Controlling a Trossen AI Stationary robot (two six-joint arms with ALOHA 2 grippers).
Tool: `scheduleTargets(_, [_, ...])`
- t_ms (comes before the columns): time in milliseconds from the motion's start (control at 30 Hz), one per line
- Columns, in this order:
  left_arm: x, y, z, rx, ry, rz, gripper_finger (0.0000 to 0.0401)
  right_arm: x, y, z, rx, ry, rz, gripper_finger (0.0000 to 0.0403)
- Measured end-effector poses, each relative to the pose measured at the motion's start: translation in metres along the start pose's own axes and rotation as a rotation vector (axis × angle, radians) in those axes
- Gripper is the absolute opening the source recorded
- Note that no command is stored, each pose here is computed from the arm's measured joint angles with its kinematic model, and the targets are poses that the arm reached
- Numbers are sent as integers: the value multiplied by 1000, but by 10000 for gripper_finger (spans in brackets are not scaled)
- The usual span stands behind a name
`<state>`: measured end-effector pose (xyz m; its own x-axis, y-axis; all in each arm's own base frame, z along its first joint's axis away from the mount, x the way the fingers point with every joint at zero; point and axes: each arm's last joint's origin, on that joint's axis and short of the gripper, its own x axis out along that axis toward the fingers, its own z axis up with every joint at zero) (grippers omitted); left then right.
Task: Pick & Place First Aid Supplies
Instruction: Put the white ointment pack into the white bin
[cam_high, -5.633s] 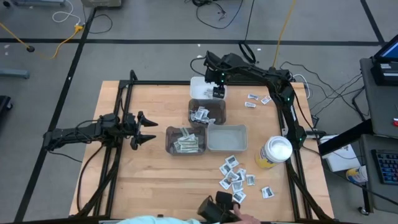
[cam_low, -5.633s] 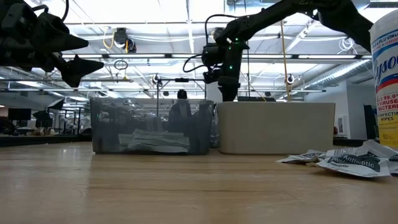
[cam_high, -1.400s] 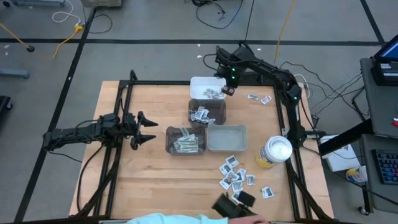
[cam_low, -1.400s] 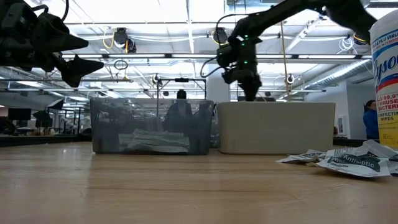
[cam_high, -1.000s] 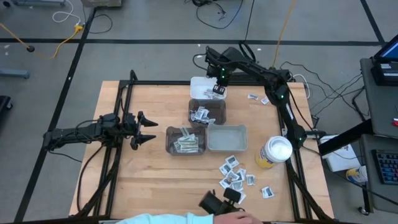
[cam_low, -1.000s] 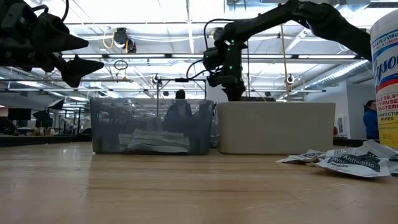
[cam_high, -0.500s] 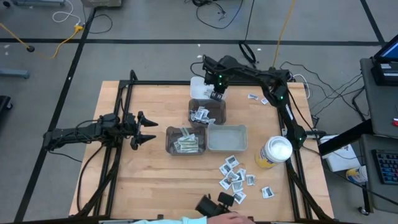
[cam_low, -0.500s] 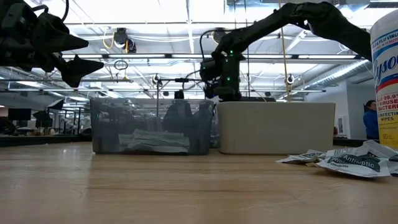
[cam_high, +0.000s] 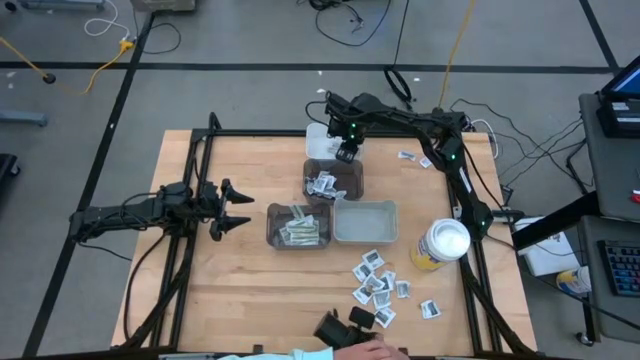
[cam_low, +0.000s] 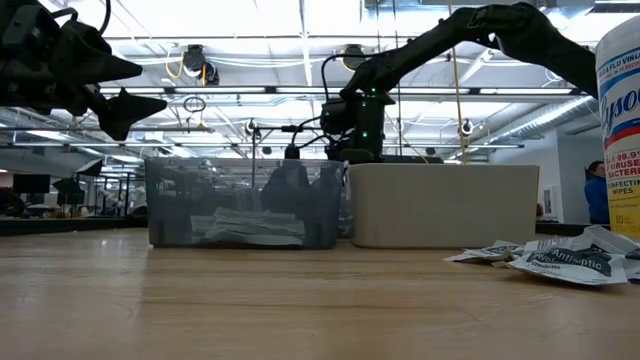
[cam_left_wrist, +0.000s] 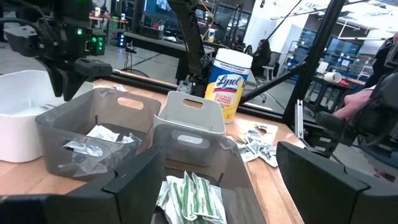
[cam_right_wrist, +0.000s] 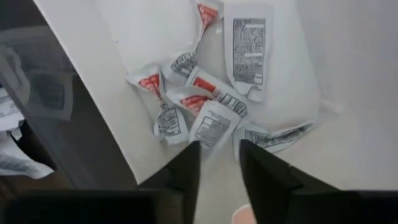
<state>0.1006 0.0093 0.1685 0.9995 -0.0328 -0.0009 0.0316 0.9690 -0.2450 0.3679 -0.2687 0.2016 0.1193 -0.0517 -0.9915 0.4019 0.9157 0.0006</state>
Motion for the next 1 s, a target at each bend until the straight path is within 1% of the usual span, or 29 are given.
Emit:
scheduleTargets(100, [0,0,0,0,-1,0,310,0,0,2,-9,-17,-4,149])
scheduleTargets(167, [0,0,0,0,0,0,310,0,0,3,-27,-25,-6,170])
scheduleTargets(233, [0,0,0,0,0,0,310,0,1,3,-47,-30,-9,185])
scheduleTargets(333, [0,0,0,0,0,0,310,0,2,4,-75,-30,-10,197])
scheduleTargets(433, [0,0,0,0,0,0,310,-3,2,4,-89,-26,-10,197])
scheduleTargets(800, [0,0,0,0,0,0,310,-42,1,-3,-97,-94,-32,174])
scheduleTargets(1000, [0,0,0,0,0,0,310,-58,0,-9,-157,-112,-43,172])
